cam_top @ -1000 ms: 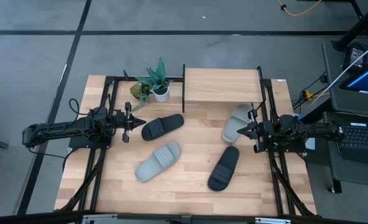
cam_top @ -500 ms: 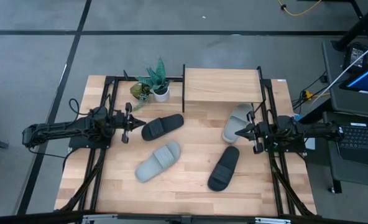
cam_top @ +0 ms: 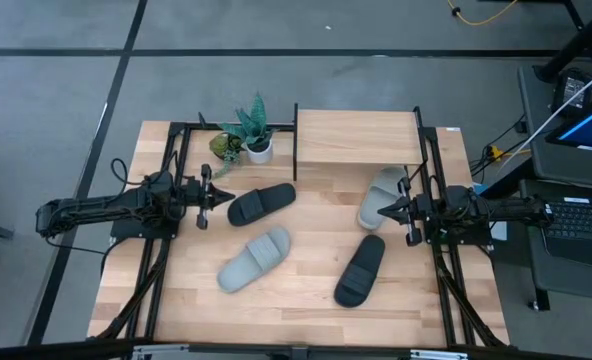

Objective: Pick and place slides into the shelf
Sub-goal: Put the right gray slipper on the shelf

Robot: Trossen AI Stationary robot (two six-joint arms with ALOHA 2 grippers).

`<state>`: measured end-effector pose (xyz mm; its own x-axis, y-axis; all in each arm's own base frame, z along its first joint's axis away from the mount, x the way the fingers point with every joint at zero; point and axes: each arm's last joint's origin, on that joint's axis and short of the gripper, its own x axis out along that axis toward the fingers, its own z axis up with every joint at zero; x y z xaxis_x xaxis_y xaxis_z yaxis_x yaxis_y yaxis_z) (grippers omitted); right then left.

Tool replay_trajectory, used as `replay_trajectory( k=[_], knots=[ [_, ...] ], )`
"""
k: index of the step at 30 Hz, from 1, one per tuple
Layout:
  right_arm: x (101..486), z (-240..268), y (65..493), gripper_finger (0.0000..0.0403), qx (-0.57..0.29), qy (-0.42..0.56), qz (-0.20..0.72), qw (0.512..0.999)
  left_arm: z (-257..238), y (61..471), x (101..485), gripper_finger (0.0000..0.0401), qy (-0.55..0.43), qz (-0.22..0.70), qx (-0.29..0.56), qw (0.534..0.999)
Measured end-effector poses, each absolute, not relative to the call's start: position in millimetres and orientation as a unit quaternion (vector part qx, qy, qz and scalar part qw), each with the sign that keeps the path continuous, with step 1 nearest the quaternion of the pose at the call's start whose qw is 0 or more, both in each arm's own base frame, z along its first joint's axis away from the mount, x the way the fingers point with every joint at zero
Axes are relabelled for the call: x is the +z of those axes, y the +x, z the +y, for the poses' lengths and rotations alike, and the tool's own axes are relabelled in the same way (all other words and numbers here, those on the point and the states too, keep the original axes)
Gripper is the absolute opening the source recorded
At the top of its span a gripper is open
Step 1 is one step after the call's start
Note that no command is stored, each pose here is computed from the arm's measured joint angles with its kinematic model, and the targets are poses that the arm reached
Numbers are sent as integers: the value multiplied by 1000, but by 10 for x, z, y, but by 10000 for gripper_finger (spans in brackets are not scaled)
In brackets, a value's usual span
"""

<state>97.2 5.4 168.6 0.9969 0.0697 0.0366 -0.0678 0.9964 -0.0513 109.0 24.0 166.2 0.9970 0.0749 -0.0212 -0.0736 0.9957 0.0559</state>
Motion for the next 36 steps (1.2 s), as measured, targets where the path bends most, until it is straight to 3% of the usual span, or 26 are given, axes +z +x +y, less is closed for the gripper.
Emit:
replay_trajectory(
  k=[36],
  knots=[
    [1674,56,974,12,35,-14,-12,999,247,1090,1662,0,11,12,49,999]
  ],
)
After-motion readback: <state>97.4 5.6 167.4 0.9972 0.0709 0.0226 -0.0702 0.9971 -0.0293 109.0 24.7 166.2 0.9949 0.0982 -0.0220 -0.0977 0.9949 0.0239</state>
